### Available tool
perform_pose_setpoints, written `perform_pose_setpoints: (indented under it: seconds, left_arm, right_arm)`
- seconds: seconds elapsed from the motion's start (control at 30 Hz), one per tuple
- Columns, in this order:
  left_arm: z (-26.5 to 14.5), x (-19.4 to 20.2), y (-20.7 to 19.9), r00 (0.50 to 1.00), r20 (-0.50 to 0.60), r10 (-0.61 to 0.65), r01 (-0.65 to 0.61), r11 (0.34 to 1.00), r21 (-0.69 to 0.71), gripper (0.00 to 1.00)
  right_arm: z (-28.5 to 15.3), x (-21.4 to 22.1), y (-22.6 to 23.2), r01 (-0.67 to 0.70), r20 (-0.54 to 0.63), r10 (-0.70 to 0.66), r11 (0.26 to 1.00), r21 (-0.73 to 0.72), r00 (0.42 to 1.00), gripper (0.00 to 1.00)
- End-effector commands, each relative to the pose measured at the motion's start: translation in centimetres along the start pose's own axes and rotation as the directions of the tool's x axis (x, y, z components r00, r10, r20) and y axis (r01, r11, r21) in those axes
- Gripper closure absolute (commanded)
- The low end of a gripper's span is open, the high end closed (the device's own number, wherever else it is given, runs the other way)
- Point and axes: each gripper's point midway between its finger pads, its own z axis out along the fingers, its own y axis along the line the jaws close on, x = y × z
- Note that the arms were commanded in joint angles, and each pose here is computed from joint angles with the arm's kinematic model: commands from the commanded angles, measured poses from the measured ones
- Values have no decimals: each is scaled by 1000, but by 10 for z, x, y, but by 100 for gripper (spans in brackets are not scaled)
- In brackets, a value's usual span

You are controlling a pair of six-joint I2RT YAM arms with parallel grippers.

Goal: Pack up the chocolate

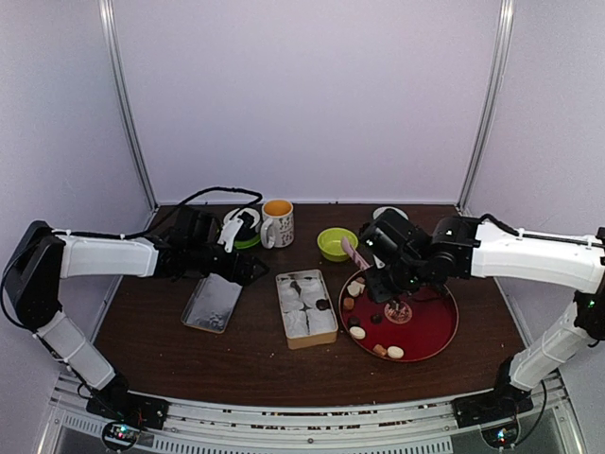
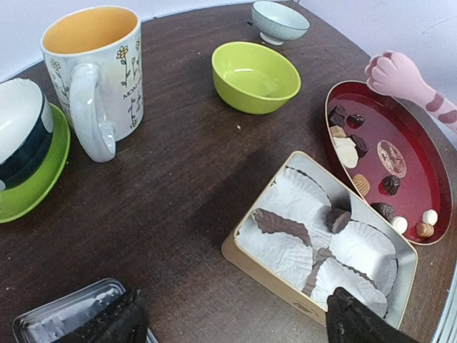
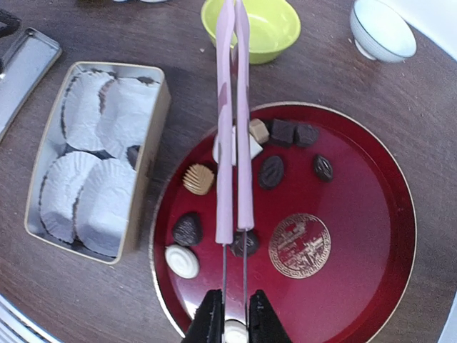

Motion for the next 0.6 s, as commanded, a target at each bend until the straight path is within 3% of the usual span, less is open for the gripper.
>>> perform_pose_setpoints:
  seconds: [0.0, 0.13, 0.57]
  left_arm:
    - [-8, -16, -4, 997, 73, 37, -37, 999, 1, 11]
    - [-9, -16, -3, 997, 73, 35, -35, 999, -2, 11]
    - [-10, -16, -3, 997, 70, 36, -36, 999, -8, 9]
  right_arm:
    - [-2, 30, -26, -34, -51, 35, 999, 11, 998, 91]
    - [-3, 53, -39, -80, -79, 79, 997, -4, 994, 82]
    - [14, 79, -44, -181, -143, 175, 983, -33, 974, 74]
